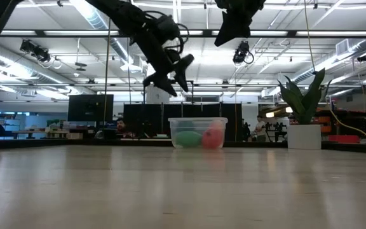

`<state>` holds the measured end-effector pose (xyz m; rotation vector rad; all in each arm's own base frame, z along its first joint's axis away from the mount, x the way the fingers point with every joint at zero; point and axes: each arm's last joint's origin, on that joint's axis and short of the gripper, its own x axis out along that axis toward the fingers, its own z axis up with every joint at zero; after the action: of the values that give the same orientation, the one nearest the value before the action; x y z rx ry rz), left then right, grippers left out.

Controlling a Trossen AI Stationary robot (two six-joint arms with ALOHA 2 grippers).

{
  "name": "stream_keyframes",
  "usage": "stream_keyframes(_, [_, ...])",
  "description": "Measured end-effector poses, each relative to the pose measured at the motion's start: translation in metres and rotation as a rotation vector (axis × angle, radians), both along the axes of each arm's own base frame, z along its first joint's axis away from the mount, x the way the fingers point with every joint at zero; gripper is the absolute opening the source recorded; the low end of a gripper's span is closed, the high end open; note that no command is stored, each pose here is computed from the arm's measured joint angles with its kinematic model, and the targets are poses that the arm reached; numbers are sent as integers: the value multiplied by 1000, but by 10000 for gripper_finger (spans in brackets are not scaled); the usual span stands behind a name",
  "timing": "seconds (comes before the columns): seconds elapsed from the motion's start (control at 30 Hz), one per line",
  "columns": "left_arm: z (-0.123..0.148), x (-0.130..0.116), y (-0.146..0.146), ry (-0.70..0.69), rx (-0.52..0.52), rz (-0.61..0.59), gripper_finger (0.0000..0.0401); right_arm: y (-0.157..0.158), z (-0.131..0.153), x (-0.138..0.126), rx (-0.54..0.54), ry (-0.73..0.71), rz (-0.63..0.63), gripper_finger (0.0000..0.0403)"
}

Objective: Pick and placing Produce into tupperware
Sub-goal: Put the green cabbage into the transparent container

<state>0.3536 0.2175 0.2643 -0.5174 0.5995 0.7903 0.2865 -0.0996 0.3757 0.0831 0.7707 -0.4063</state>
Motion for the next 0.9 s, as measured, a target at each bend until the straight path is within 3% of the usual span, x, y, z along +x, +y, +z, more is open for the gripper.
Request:
stream_keyframes(0.33, [57,-22,-22,-30,169,-123,16,0,0,0,0,0,0,32])
stream_keyframes(0.57, [92,-35,-55,-69,249,-215,15,0,0,0,0,0,0,32])
stream_keyframes(0.9, [126,-60,-110,-85,250,-340,8,0,2,1,-5,-21,-2,32])
